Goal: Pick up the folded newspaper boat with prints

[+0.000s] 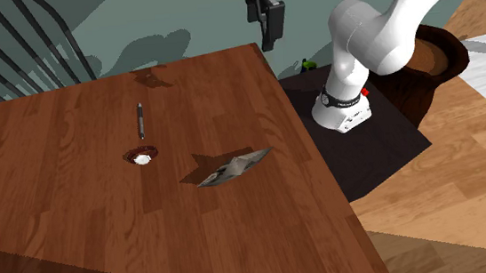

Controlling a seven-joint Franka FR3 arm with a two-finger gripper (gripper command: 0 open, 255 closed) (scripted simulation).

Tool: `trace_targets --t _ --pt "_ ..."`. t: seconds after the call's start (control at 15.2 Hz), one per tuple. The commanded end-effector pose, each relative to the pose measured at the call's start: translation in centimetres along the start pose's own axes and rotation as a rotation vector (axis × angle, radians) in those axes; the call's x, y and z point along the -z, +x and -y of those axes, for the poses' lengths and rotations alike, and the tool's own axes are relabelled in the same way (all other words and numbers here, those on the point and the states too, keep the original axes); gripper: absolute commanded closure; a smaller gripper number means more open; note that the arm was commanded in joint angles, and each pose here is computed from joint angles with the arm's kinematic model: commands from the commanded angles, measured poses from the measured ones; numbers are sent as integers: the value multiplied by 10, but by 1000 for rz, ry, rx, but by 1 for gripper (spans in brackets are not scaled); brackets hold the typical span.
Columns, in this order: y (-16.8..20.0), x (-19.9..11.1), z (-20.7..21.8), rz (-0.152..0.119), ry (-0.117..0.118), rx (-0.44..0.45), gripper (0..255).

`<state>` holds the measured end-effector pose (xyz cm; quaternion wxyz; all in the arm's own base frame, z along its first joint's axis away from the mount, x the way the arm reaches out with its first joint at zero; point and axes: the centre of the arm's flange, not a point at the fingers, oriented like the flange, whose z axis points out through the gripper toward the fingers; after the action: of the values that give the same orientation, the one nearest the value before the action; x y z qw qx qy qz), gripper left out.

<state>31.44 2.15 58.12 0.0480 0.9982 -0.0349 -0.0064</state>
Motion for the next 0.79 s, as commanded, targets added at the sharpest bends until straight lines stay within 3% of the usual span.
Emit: trace_targets --t 0.0,0.73 --pt "0 0 0 0 0 0 0" --pt "48 -78 110 -13 13 7 0"
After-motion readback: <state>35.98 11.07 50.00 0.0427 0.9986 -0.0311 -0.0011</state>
